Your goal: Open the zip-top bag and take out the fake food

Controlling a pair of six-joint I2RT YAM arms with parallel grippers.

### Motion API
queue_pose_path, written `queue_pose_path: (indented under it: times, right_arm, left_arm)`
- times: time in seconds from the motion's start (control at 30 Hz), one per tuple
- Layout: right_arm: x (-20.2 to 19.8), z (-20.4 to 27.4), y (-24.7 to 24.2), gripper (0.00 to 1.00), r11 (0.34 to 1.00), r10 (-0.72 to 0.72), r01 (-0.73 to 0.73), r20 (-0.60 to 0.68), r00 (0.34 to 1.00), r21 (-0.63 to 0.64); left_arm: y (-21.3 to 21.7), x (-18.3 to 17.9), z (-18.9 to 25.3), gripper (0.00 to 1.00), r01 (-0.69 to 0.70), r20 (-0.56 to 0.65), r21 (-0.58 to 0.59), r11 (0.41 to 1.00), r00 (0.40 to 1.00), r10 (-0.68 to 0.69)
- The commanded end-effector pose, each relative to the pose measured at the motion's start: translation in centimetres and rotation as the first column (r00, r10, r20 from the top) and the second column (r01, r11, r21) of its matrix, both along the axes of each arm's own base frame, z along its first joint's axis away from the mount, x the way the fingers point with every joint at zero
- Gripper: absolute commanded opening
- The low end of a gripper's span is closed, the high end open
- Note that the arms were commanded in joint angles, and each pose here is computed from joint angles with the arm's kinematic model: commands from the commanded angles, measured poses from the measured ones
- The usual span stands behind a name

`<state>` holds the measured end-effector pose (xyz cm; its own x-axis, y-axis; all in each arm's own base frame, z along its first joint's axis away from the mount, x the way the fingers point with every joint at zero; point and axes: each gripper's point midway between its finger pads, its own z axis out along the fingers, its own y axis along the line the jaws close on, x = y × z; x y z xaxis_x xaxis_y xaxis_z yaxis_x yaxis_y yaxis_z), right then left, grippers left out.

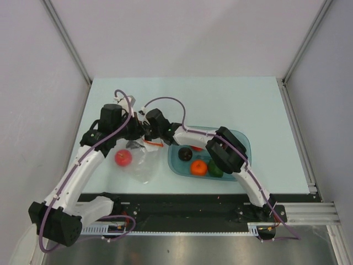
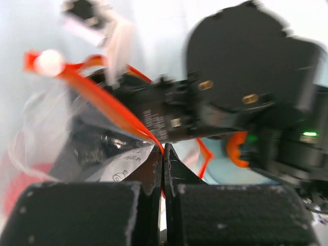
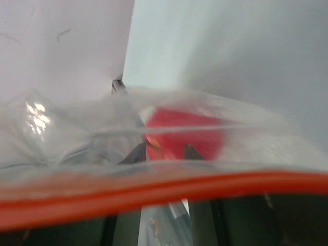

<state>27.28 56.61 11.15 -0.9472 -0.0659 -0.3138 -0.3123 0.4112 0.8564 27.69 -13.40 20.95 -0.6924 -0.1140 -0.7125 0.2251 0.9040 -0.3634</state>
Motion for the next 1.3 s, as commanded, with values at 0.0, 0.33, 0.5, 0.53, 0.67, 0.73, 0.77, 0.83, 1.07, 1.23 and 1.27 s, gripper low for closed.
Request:
queue_pose_path:
  times: [0.0, 0.33, 0.5, 0.53, 0.67, 0.73, 0.77, 0.83, 1.07, 1.23, 1.27]
  right_arm:
    - [-0.9, 2.0, 1.4, 0.42, 0.985, 0.1, -0.109, 0.071, 0.992, 0.135]
    - [-1.1, -1.3, 0.3, 0.61, 0.992, 0.102, -0.106, 0.053, 0.993, 0.07]
    - [-0.8, -3.7, -1.7, 0.85, 0.988, 0.13, -0.115, 0.155, 0.979, -0.101]
    - [-0.9, -4.0, -2.2, 0.87, 0.984, 0.143, -0.125, 0.15, 0.978, -0.126]
    - [-2.7, -4.6, -1.8, 0.92, 0.971, 0.227, -0.212, 0.143, 0.963, -0.113]
    - [-3.5, -5.1, -0.9, 0.93, 0.963, 0.259, -0.245, 0.14, 0.956, -0.11]
    - [-3.9, -5.5, -0.8, 0.93, 0.961, 0.264, -0.249, 0.128, 0.956, -0.123]
    - [-4.1, -5.7, -0.3, 0.94, 0.962, 0.258, -0.244, 0.119, 0.959, -0.123]
    - [-4.3, -7.5, 0.1, 1.0, 0.967, 0.233, -0.227, 0.049, 0.971, -0.115]
    - [-3.6, -7.4, 0.2, 0.86, 0.975, 0.202, -0.199, 0.024, 0.979, -0.101]
    - [-3.4, -6.7, 0.2, 0.79, 0.978, 0.191, -0.188, 0.025, 0.981, -0.092]
  left_arm:
    - [-3.1, 1.1, 3.5, 0.0, 0.092, 0.074, -0.113, 0.989, 0.994, -0.084]
    - [-0.4, 4.5, 3.2, 0.0, -0.077, -0.013, 0.08, 0.994, 0.997, 0.079]
    - [1.3, 4.9, 2.3, 0.0, -0.147, -0.014, 0.154, 0.977, 0.988, 0.151]
    - [1.6, 4.8, 1.8, 0.0, -0.153, -0.022, 0.166, 0.974, 0.987, 0.159]
    - [1.6, 4.8, 0.8, 0.0, -0.158, -0.038, 0.174, 0.972, 0.985, 0.167]
    - [1.3, 4.6, 0.3, 0.0, -0.154, -0.049, 0.155, 0.976, 0.985, 0.164]
    - [1.1, 4.7, 0.4, 0.0, -0.152, -0.039, 0.143, 0.978, 0.987, 0.159]
    - [0.9, 4.5, 0.2, 0.0, -0.145, -0.049, 0.131, 0.981, 0.987, 0.153]
    - [0.5, 3.9, 0.0, 0.0, -0.125, -0.055, 0.106, 0.986, 0.99, 0.132]
    - [1.6, 3.2, -0.5, 0.0, -0.157, -0.043, 0.132, 0.979, 0.986, 0.164]
    - [1.8, 3.0, -0.5, 0.0, -0.165, -0.039, 0.138, 0.976, 0.984, 0.172]
